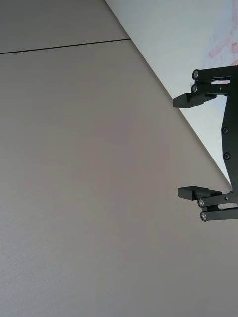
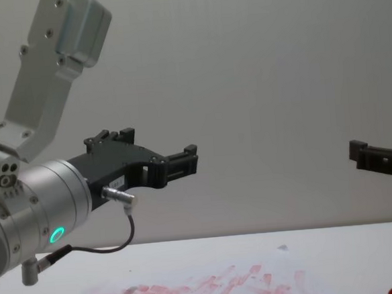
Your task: Use the one hand to pick up the stamp and affix it onto the A4 paper.
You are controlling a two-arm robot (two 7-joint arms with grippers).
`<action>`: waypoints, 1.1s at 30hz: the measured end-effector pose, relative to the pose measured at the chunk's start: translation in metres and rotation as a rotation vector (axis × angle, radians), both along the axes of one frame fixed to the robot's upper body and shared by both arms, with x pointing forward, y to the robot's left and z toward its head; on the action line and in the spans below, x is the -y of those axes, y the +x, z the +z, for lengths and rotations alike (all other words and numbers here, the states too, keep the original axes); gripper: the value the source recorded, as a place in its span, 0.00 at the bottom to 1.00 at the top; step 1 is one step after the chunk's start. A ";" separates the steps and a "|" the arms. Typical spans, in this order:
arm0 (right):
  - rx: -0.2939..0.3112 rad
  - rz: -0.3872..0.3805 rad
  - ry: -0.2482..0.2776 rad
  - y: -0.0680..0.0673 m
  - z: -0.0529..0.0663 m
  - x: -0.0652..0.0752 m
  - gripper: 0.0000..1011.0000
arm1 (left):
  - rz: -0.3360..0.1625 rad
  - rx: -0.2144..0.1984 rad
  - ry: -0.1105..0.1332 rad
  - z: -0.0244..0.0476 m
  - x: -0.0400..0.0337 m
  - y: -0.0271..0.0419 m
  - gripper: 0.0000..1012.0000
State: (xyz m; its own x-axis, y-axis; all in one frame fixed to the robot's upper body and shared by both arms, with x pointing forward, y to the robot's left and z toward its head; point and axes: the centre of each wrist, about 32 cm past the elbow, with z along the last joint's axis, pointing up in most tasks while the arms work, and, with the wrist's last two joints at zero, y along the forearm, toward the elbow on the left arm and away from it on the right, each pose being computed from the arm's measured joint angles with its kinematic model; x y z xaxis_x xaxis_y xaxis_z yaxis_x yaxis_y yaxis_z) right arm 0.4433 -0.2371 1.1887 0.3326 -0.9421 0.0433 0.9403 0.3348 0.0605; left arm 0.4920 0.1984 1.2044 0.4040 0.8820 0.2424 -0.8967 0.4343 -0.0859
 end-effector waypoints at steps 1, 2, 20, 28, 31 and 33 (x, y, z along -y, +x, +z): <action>0.000 0.000 0.000 0.000 0.000 0.000 0.99 | 0.000 0.000 0.000 0.0000 0.0000 0.0000 0.99; 0.000 0.000 0.000 0.000 0.000 0.000 0.99 | 0.000 0.000 0.000 0.0000 0.0000 0.0000 0.99; 0.000 0.000 0.000 0.000 0.000 0.000 0.99 | 0.000 0.000 0.000 0.0000 0.0000 0.0000 0.99; 0.000 0.000 0.000 0.000 0.000 0.000 0.99 | 0.000 0.000 0.000 0.0000 0.0000 0.0000 0.99; 0.000 0.000 0.000 0.000 0.000 0.000 0.99 | 0.000 0.000 0.000 0.0000 0.0000 0.0000 0.99; 0.000 0.000 0.000 0.000 0.000 0.000 0.99 | 0.000 0.000 0.000 0.0000 0.0000 0.0000 0.99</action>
